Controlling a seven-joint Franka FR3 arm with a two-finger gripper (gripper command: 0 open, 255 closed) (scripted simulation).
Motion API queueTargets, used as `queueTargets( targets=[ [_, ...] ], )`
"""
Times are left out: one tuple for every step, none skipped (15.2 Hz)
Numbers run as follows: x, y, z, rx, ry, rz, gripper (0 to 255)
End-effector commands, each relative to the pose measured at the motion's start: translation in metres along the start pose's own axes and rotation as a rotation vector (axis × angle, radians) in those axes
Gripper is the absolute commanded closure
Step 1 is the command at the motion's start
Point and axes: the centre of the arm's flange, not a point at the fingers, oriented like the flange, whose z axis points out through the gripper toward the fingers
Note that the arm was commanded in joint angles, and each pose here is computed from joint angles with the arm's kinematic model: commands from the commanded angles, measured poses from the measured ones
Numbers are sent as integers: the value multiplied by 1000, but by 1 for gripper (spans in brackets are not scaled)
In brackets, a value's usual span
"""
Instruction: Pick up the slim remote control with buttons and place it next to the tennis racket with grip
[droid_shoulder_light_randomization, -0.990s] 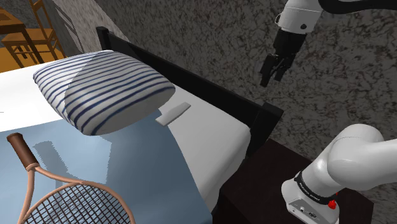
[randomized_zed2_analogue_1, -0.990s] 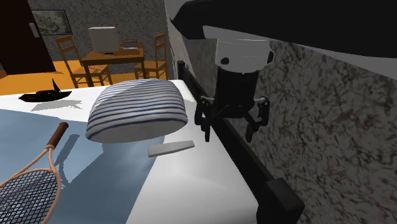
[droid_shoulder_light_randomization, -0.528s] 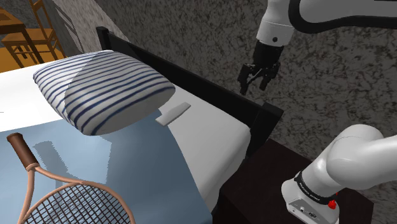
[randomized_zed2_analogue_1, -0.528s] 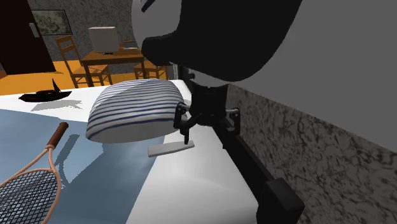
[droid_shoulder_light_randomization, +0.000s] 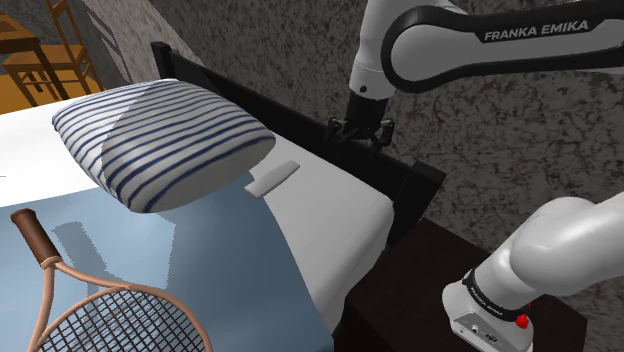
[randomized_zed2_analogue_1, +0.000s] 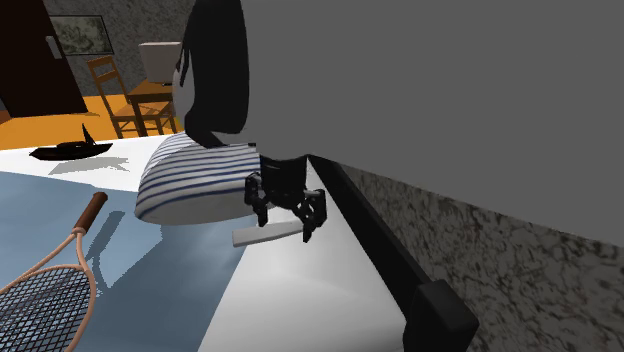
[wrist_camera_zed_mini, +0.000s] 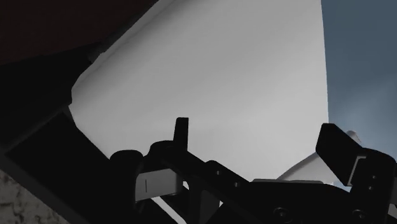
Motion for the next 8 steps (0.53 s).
queueTargets(
  targets=[
    [10, -21, 14, 2, 3, 81, 0],
    [15, -30, 21, 1, 5, 118, 0],
    [21, -40, 28, 1, 7, 155, 0],
    [27, -49, 36, 1, 8, 193, 0],
    [33, -58, 43, 0, 10, 230, 0],
    [40, -67, 50, 0, 12, 267, 0],
    [47, -75, 57, 0, 13, 305, 0],
    [55, -83, 64, -1, 15, 342, 0]
  ],
)
